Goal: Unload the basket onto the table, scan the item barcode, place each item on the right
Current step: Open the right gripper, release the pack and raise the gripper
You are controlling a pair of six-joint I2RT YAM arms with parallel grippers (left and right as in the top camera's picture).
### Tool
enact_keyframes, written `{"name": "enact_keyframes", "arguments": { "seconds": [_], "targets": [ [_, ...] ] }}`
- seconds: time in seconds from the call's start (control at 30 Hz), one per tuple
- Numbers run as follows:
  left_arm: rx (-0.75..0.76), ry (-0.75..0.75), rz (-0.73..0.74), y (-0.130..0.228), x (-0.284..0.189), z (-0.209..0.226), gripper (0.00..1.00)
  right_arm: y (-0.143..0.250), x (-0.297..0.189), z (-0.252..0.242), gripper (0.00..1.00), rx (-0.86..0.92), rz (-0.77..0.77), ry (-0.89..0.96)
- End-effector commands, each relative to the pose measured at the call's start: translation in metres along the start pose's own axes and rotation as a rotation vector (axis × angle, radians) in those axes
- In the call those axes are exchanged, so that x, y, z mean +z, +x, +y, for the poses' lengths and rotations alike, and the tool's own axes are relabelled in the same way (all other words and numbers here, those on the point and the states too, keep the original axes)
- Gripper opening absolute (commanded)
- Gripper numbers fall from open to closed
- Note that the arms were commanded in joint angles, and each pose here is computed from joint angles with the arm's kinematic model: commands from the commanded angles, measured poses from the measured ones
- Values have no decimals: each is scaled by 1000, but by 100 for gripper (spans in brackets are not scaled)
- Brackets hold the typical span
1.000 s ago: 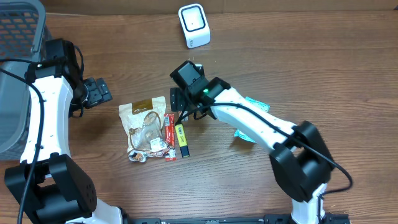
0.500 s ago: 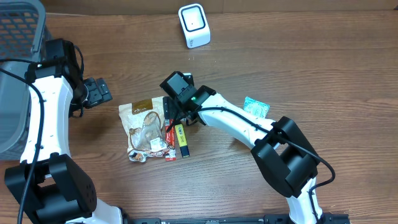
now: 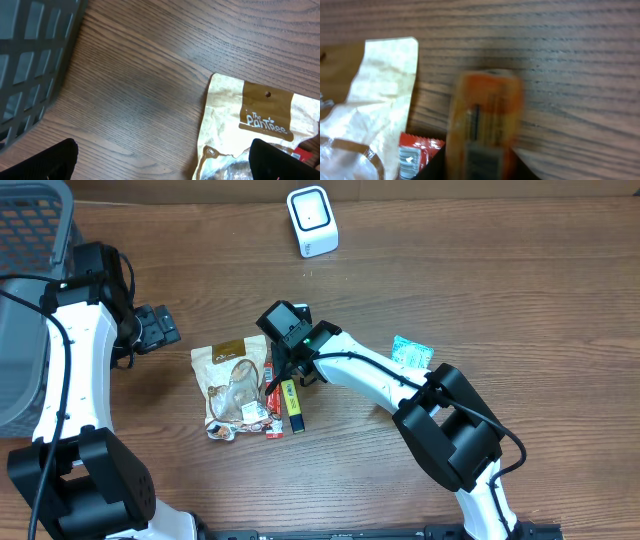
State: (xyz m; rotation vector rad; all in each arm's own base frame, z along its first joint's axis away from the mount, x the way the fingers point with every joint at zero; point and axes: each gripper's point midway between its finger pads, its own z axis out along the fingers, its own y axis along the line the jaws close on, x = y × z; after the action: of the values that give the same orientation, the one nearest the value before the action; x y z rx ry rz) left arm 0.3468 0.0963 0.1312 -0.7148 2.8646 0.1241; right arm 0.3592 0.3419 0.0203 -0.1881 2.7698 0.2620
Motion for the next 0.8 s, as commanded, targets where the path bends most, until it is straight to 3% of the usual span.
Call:
{"name": "enact_keyframes", "arguments": {
  "seconds": [0.0,0.13,0.17,0.23,0.3,0.33,0.4,0.47,0.53,0.6,0.77],
  "targets": [
    [13,3,-4,0,-2,-1,100,-2,0,1,21,-3,-11,8],
    [13,3,-4,0,-2,-1,100,-1,0,1,68,-3,-11,8],
    [13,3,-4,0,-2,-1,100,-1,1,1,71,-3,-10,9],
    [13,3,-4,-1,-2,-1,100,0,0,0,69,-3,-4,13],
    [13,3,-4,0,-2,-1,100,3,0,-2,61,-5,7,21],
    [13,3,-4,-1,-2,-1,100,4,0,-3,55,-6,13,25],
    [13,3,-4,-1,-2,-1,100,6,0,-4,33,-7,21,31],
    [13,3,-4,0,-2,-1,100,7,0,-5,27,-7,26,34],
    [13,3,-4,-1,-2,-1,100,7,0,-5,46,-7,25,34],
    [13,3,-4,0,-2,-1,100,5,0,-4,59,-7,18,29],
    [13,3,-4,-1,-2,-1,100,-21,-12,1,72,-22,-30,9]
  ]
}}
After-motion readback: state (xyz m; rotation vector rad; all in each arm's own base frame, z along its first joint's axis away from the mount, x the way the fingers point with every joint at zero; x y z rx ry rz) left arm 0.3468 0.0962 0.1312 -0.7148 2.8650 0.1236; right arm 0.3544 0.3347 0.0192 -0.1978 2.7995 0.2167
